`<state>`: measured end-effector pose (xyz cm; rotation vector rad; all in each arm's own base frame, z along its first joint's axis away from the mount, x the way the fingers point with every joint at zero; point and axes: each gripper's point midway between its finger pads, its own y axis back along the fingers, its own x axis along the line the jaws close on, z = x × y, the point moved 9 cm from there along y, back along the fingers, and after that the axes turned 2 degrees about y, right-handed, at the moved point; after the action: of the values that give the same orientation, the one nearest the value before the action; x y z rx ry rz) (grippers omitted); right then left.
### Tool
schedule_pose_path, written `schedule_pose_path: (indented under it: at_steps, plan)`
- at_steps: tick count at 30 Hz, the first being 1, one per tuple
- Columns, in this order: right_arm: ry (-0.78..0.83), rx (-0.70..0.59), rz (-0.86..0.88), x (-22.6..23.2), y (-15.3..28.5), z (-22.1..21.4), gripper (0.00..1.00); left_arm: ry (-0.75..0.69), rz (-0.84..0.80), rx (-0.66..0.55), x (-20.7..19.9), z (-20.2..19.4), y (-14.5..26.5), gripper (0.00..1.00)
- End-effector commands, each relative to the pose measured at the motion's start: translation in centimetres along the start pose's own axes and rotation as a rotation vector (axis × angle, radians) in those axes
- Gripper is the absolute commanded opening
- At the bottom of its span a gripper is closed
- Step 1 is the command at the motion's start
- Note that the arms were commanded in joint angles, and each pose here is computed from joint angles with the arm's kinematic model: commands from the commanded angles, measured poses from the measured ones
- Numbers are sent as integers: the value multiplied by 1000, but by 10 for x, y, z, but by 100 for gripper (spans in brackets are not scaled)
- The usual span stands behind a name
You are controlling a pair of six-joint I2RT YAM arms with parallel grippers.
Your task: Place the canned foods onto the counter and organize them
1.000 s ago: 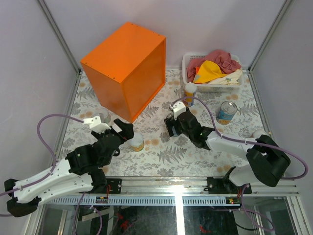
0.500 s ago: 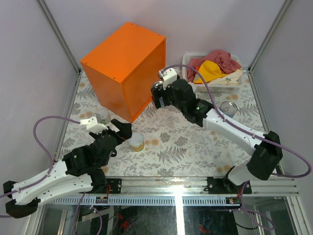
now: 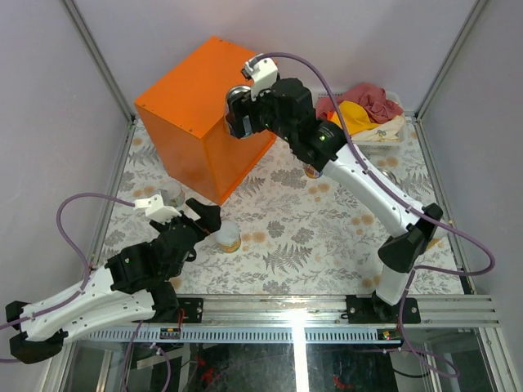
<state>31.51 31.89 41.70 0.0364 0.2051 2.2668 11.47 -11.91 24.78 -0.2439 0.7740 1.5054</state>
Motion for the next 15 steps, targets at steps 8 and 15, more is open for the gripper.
schedule_pose_path:
  at_steps: [8, 15]
  plan:
    - [10, -331, 20, 2, 29, 103, 0, 29, 12, -40, 1, 0, -3, 98]
    - [16, -375, 28, 2, 30, 121, 0, 27, 13, -36, 2, -2, -4, 98]
